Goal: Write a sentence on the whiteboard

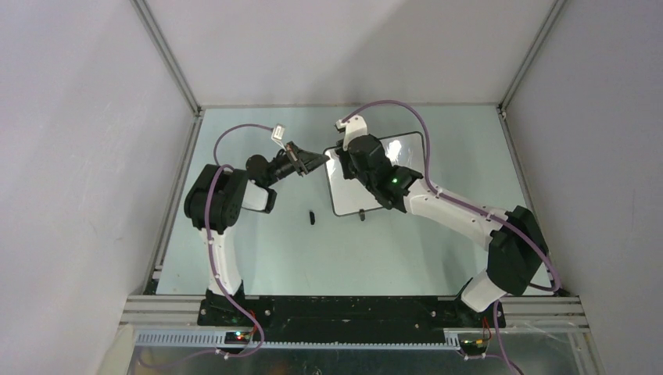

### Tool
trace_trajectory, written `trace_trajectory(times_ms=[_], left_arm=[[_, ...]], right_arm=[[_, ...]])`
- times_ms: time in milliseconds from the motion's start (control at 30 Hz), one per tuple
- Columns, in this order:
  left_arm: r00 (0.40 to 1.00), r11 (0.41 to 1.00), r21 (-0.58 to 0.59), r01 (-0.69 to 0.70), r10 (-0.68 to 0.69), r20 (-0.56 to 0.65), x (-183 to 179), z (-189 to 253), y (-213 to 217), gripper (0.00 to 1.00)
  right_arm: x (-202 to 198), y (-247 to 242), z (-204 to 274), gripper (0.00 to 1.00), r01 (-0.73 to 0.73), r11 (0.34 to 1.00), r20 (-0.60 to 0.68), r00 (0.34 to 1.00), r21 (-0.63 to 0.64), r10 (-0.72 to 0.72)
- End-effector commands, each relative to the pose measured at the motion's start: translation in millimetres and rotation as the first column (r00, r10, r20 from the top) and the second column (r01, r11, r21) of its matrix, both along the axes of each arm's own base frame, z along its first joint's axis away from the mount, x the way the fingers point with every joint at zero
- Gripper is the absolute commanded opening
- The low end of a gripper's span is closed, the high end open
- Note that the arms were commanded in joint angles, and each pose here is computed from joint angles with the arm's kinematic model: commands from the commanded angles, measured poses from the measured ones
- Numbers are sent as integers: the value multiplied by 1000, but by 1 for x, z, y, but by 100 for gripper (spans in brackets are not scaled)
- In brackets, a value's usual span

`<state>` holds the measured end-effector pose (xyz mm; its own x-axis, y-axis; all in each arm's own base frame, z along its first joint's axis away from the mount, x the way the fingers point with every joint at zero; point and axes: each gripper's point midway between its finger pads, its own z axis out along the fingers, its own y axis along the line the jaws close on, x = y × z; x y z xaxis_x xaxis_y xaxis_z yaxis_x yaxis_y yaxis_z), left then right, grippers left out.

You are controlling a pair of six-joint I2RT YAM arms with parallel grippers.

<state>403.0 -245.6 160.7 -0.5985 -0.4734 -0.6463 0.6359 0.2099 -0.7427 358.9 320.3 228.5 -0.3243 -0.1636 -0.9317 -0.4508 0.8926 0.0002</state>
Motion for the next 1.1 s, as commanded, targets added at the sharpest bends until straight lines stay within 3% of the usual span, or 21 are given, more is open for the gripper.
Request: trace_trajectory(times_ms=[0,1067], left_arm=[[997,1000,-13,13,-12,72,0,18,-3,0],[997,1000,-11,10,-9,79,-1,19,-2,0]], right_arm=[[10,9,29,0,8,999,63,998,40,-10],[10,-1,6,0,54,998,7,999,-38,-54]])
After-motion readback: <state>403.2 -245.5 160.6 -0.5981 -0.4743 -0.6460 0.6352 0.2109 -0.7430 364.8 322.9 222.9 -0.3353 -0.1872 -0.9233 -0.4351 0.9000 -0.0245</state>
